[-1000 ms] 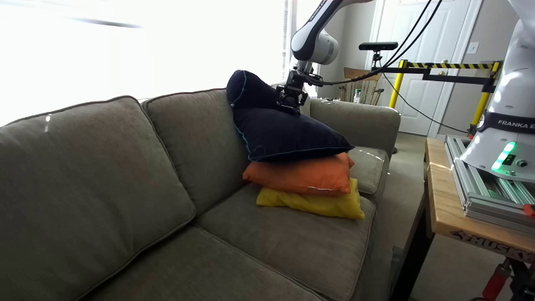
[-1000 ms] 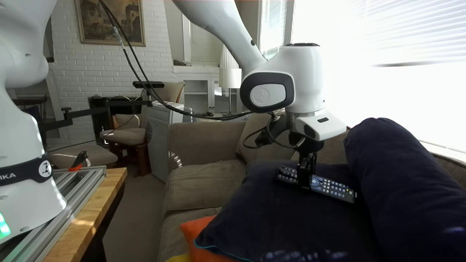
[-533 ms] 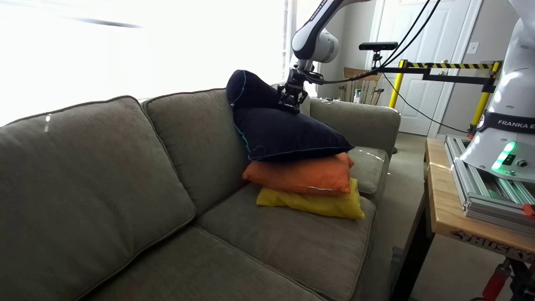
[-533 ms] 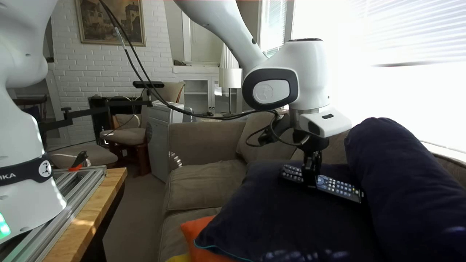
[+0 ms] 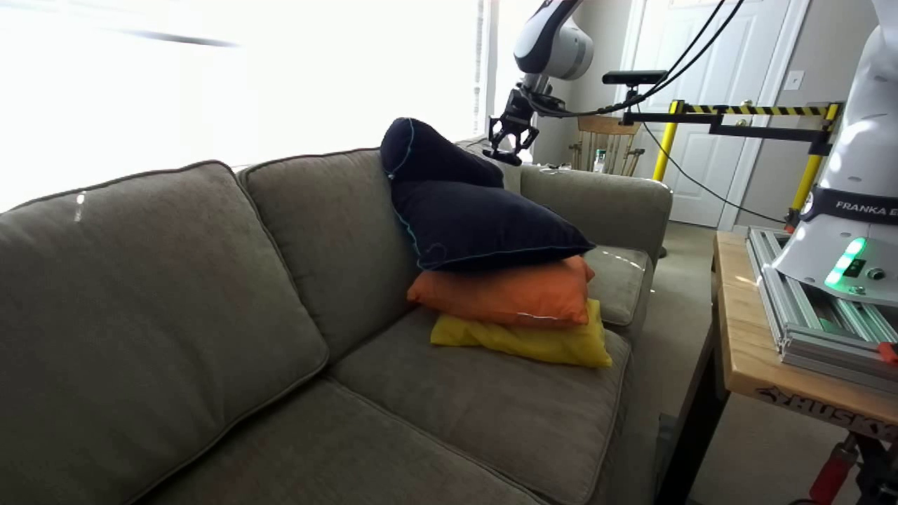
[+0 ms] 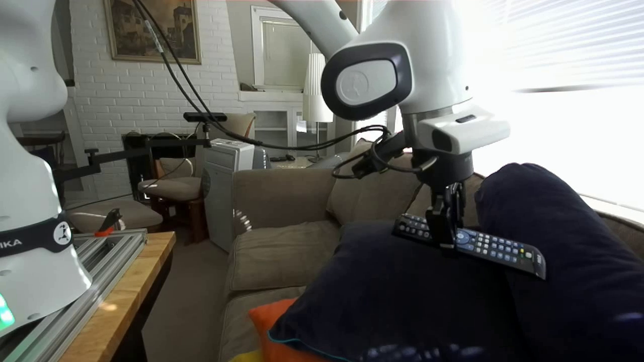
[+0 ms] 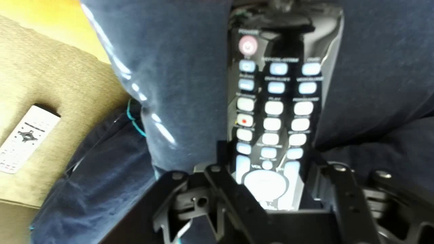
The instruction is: Remove the black remote from the blue pillow and put it on the sofa
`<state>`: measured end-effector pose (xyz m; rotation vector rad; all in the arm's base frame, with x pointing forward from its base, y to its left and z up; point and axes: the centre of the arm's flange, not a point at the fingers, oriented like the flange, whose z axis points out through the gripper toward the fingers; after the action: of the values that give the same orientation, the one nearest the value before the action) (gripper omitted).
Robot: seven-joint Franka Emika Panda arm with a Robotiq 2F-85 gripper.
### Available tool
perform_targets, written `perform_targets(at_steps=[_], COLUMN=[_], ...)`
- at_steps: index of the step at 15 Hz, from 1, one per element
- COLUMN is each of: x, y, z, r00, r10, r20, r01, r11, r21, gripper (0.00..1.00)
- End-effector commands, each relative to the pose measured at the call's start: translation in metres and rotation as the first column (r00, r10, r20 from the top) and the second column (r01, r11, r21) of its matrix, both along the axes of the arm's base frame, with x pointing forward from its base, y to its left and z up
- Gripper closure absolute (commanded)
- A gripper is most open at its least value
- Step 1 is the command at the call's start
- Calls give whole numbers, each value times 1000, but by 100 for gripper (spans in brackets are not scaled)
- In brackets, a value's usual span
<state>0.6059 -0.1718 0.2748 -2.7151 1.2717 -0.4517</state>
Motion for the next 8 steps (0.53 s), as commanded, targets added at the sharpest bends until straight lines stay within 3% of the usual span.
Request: perform_targets(at_steps=[1, 8], x=[-57, -132], y=[-38, -99], z=[27, 17], r00=[995, 963], r10=[-100, -267], r20=[5, -38], r01=[100, 265], r11=[995, 963], r21=[-15, -54], gripper=[72, 72])
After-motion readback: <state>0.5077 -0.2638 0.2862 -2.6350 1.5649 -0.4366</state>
